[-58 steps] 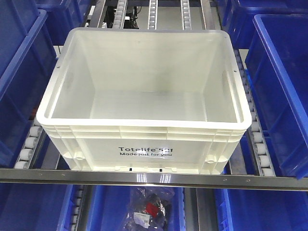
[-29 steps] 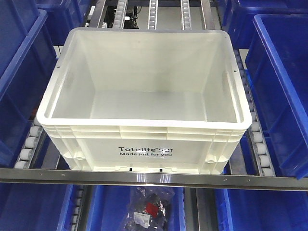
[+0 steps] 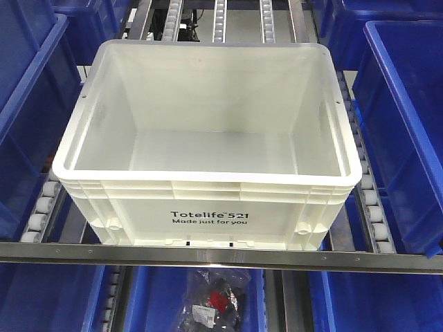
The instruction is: Move bin from left to right shelf
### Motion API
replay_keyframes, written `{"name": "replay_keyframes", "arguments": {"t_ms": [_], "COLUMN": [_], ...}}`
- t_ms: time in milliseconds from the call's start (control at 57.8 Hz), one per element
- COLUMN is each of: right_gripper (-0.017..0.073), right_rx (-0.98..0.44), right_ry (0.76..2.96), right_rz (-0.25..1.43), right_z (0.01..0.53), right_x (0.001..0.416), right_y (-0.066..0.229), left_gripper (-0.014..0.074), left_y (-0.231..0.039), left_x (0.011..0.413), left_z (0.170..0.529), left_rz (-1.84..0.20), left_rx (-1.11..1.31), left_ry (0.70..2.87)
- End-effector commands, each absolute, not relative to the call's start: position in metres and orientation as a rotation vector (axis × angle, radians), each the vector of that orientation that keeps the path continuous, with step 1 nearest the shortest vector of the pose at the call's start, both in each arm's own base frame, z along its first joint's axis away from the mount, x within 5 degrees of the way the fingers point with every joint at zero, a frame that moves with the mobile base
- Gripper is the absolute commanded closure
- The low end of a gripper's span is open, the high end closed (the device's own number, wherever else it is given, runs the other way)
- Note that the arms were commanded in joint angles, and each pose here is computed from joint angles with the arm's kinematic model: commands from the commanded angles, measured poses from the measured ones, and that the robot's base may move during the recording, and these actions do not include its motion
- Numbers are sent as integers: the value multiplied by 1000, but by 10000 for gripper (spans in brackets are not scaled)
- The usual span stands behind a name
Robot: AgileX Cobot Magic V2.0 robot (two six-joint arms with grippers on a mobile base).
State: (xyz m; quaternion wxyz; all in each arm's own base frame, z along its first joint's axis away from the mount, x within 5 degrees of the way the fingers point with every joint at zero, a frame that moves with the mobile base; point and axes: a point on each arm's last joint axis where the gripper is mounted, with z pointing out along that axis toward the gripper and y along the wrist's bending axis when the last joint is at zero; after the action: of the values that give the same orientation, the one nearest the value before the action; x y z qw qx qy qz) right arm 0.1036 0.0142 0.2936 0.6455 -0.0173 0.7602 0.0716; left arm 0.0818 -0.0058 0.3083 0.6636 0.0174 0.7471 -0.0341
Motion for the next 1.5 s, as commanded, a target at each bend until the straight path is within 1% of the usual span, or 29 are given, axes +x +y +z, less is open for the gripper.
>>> {"name": "replay_keyframes", "arguments": {"t_ms": [0, 52, 138, 156, 242, 346, 415, 553, 761, 968, 1124, 1210, 1487], "right_gripper": [213, 149, 72, 60, 30, 29, 29, 29, 29, 29, 29, 29, 29], "right_rx": [-53, -53, -53, -59, -108, -183, -201, -144, -137, -117, -105, -94, -92], "right_ry": [1626, 1626, 1627, 1629, 1634, 1648, 1669, 1753, 1856, 2000, 2135, 2192, 2334], "right_rz": [163, 163, 172, 177, 197, 196, 216, 261, 247, 239, 220, 216, 176], "right_z": [312, 312, 312, 312, 311, 311, 314, 328, 356, 377, 375, 374, 365], "right_x": [106, 106, 105, 105, 105, 109, 115, 138, 187, 238, 274, 291, 329], "right_y": [15, 15, 15, 16, 21, 27, 32, 38, 51, 65, 75, 80, 89], "left_gripper": [285, 216, 140, 120, 80, 76, 76, 76, 76, 76, 76, 76, 76], "left_y": [-9, -11, -13, -13, -16, -20, -24, -32, -48, -62, -71, -75, -84], "left_x": [84, 84, 84, 84, 83, 88, 97, 126, 182, 237, 269, 283, 320], "left_z": [324, 324, 324, 324, 325, 331, 337, 348, 362, 363, 360, 362, 365], "left_rz": [-117, -128, -139, -141, -161, -174, -182, -159, -134, -103, -100, -104, -74], "left_rx": [60, 77, 106, 114, 144, 181, 197, 209, 222, 217, 173, 148, 122], "left_ry": [1610, 1609, 1607, 1608, 1619, 1658, 1704, 1846, 1987, 2148, 2244, 2262, 2363]}}
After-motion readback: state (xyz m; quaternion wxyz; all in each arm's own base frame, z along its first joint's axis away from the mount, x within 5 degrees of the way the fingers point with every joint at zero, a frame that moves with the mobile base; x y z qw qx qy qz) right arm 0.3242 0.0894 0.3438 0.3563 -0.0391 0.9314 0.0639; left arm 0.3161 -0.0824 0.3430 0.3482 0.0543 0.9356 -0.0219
